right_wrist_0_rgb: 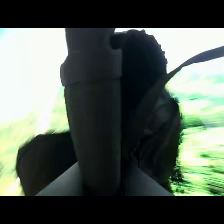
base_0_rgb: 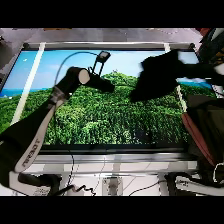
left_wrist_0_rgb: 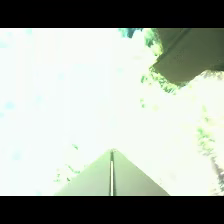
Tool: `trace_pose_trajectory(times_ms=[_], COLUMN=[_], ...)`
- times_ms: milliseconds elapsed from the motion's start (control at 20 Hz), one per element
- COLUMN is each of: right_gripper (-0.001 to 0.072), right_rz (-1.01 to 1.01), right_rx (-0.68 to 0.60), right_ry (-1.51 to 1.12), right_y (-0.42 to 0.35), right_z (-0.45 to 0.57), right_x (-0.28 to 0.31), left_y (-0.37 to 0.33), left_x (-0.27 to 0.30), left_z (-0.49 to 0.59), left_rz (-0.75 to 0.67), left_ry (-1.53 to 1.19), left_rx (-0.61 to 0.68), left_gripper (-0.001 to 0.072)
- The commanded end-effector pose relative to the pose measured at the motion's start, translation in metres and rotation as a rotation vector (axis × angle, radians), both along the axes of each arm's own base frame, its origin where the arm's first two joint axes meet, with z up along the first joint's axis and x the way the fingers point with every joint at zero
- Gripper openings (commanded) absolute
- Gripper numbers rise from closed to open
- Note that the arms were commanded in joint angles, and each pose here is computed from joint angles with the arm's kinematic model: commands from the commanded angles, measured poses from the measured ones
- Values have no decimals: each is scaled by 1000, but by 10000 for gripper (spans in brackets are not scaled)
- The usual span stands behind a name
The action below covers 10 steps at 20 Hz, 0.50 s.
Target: Fold the clothes and pants, and hang the long-sleeved shirts on hangers.
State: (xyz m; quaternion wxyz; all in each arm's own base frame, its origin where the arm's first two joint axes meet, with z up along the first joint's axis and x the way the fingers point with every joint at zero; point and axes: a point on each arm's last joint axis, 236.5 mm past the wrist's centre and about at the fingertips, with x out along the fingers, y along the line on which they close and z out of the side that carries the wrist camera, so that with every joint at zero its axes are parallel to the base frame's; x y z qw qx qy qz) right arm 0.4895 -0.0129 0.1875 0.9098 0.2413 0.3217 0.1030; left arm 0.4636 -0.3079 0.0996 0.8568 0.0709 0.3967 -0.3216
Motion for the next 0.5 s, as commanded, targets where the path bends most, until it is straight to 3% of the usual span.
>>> trace_pose_trajectory(times_ms=[0,250,450], right_gripper=[19,19,19], right_rz=[-350,-1056,-1610], right_rx=[-123,-227,-66], right_ry=[-7,235,327], right_y=[-107,-247,-286], right_z=[61,74,69], right_x=[-81,-283,-424], left_y=[7,16,18], left_x=[-13,-28,-34], left_z=[59,110,116], left_rz=[-4,-4,-8], left_ry=[-98,-182,-184], left_rx=[-45,-91,-92], left_gripper=[11,12,12])
